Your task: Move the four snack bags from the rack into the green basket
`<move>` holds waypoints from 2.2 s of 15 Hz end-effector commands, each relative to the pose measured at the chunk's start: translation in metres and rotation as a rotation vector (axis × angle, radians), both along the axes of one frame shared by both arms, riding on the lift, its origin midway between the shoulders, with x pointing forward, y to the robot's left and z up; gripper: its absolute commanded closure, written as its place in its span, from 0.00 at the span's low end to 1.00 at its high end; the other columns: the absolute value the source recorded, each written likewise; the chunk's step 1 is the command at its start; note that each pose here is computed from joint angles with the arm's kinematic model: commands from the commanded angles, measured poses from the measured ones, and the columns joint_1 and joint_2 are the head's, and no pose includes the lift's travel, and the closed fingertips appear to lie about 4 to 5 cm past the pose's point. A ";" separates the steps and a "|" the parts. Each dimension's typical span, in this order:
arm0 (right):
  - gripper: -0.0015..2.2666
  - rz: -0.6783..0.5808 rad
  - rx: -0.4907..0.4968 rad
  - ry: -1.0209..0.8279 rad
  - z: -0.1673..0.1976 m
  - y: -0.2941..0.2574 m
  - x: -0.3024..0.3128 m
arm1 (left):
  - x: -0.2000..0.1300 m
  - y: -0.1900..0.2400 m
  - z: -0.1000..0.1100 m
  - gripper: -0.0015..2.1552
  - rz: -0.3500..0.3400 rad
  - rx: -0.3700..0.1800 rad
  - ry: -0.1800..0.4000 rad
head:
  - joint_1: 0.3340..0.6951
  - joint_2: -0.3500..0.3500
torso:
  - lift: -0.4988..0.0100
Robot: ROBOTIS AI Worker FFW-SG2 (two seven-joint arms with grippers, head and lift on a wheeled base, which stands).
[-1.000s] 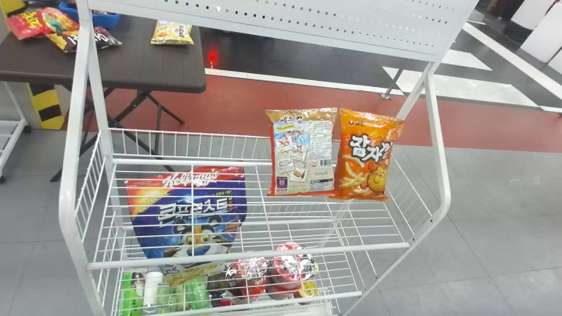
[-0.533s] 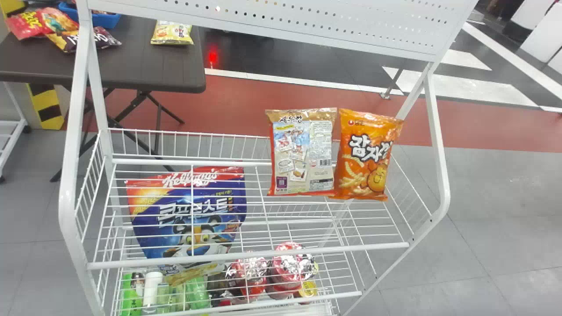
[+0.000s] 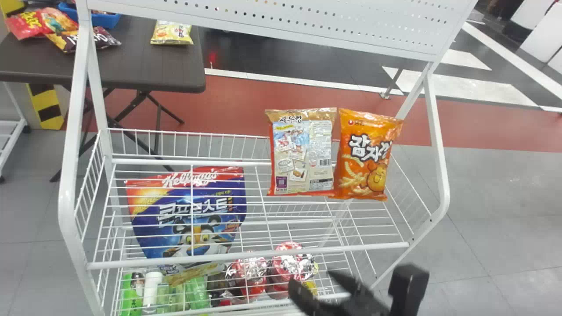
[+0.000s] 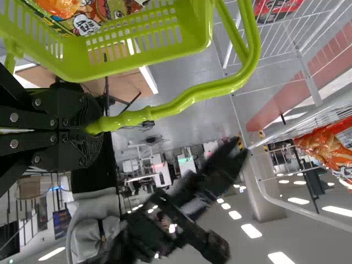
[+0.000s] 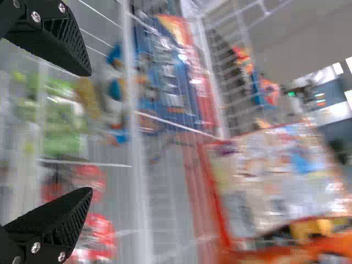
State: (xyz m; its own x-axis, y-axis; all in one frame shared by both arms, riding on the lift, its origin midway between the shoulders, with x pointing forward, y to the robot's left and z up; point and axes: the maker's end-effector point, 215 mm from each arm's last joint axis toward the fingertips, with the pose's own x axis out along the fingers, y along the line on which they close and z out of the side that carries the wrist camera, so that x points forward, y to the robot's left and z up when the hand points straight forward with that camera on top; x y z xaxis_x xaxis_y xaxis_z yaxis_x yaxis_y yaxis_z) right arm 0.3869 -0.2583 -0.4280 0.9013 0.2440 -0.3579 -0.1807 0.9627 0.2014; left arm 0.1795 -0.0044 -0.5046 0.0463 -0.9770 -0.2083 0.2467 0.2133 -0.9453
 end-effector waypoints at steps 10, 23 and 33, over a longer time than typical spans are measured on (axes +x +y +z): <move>0.03 -0.129 -0.175 -0.156 0.061 -0.059 0.202 | 0.003 0.006 0.000 0.99 0.003 0.003 0.000 | 1.00 0.00 | 0.98; 0.98 -0.049 -0.142 -0.012 0.017 -0.049 0.212 | 0.010 0.004 0.003 0.99 -0.011 -0.002 -0.004 | 1.00 0.00 | 0.98; 0.98 -0.030 -0.087 -0.086 0.085 -0.048 0.104 | 0.008 0.000 0.003 0.99 -0.019 0.003 -0.012 | 1.00 0.00 | 0.98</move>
